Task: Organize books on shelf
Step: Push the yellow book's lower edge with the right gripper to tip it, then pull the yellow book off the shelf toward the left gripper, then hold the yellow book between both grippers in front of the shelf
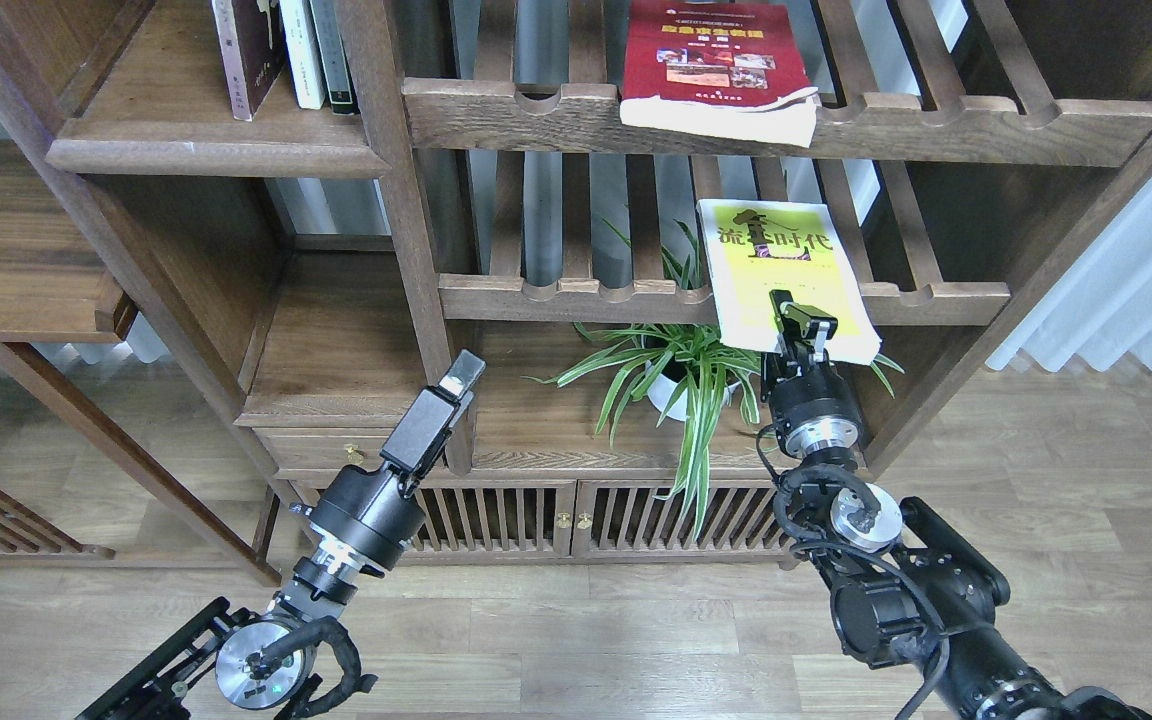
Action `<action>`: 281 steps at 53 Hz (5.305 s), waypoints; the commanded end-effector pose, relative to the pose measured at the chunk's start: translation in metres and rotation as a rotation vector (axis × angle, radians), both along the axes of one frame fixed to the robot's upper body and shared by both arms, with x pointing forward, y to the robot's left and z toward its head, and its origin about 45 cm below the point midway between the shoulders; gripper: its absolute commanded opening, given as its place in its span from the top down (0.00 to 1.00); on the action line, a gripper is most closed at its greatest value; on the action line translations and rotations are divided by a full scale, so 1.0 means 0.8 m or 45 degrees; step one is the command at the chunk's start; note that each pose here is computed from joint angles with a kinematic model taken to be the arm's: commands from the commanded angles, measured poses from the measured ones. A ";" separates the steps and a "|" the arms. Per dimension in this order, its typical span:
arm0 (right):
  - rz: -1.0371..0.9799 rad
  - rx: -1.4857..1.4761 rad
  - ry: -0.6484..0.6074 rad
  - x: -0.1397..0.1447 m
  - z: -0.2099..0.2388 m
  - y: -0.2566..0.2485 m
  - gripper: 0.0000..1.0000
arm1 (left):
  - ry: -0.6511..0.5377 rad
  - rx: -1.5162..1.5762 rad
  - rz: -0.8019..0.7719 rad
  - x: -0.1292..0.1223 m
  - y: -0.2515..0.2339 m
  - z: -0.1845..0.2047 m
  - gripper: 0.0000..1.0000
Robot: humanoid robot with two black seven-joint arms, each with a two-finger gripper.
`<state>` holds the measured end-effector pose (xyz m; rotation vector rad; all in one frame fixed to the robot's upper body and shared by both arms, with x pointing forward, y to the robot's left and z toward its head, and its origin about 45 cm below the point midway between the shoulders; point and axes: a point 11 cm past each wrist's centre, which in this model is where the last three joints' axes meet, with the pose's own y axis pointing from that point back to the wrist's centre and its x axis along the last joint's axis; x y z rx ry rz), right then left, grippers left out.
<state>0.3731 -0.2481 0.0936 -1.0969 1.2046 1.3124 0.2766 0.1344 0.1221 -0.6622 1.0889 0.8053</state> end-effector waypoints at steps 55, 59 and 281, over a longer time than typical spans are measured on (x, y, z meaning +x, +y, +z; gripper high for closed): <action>0.520 0.358 -0.115 -0.159 0.011 0.109 0.94 | 0.204 -0.101 -0.057 0.028 0.063 0.012 0.00; 0.570 0.350 -0.090 -0.169 0.006 0.118 0.94 | 0.203 -0.103 -0.059 0.028 0.062 0.012 0.00; 0.874 0.267 -0.086 -0.212 0.001 0.197 0.52 | 0.321 -0.150 -0.128 -0.022 0.016 -0.020 0.94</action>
